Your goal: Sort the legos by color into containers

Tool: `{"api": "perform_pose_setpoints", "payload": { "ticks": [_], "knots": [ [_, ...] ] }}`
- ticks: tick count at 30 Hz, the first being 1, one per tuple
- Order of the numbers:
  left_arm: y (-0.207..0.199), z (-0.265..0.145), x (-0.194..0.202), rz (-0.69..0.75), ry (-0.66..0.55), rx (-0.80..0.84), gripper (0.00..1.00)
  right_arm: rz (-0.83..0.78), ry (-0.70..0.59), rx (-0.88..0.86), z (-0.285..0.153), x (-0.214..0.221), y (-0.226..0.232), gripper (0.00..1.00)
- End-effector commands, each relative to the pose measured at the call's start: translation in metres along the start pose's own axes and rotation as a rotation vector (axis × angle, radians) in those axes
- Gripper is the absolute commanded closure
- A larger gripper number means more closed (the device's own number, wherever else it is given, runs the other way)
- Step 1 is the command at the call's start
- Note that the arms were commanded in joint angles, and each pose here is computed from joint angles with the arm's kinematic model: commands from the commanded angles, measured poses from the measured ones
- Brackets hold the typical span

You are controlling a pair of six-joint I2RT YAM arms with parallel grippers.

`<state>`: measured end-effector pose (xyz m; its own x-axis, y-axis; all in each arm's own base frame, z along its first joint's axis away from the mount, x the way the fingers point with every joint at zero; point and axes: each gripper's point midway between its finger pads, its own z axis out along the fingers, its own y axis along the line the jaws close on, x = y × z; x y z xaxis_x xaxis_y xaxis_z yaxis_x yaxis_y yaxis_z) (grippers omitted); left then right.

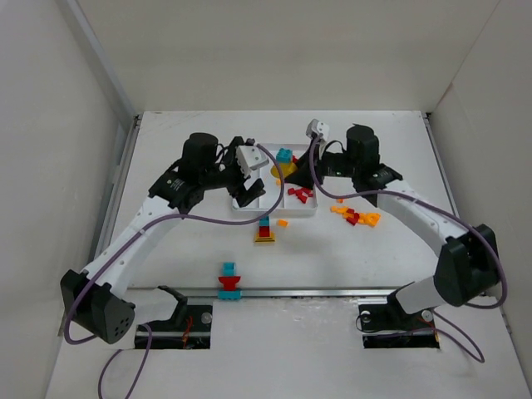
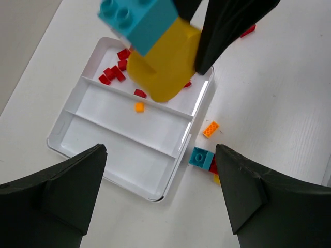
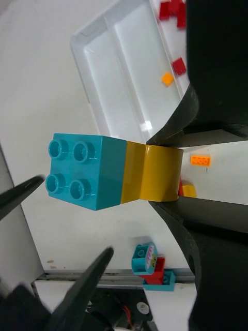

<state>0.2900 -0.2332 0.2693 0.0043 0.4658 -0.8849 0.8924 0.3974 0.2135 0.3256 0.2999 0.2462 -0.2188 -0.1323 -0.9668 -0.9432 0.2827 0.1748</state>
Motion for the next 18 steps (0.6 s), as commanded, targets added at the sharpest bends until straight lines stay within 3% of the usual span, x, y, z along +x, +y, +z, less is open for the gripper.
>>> {"api": "perform_pose_setpoints", "payload": {
  "ticks": [1,4,11,15,18],
  "knots": [
    [-0.009,-0.003,-0.009,0.053,-0.053,0.044,0.17,-0.212,-0.035,-0.068,-0.017,-0.026,0.030,1.00],
    [-0.014,-0.003,-0.014,0.058,-0.079,0.075,0.10,-0.242,-0.012,-0.113,-0.015,-0.019,0.047,1.00],
    [-0.043,-0.004,-0.036,0.148,-0.206,0.257,0.10,-0.306,0.021,-0.165,-0.006,-0.013,0.069,1.00],
    [-0.055,-0.013,-0.035,0.204,-0.226,0.296,0.18,-0.314,0.013,-0.184,-0.005,-0.016,0.075,1.00],
    [-0.060,-0.012,-0.033,0.202,-0.223,0.309,0.36,-0.339,0.000,-0.192,-0.005,-0.023,0.080,1.00]
  ]
}}
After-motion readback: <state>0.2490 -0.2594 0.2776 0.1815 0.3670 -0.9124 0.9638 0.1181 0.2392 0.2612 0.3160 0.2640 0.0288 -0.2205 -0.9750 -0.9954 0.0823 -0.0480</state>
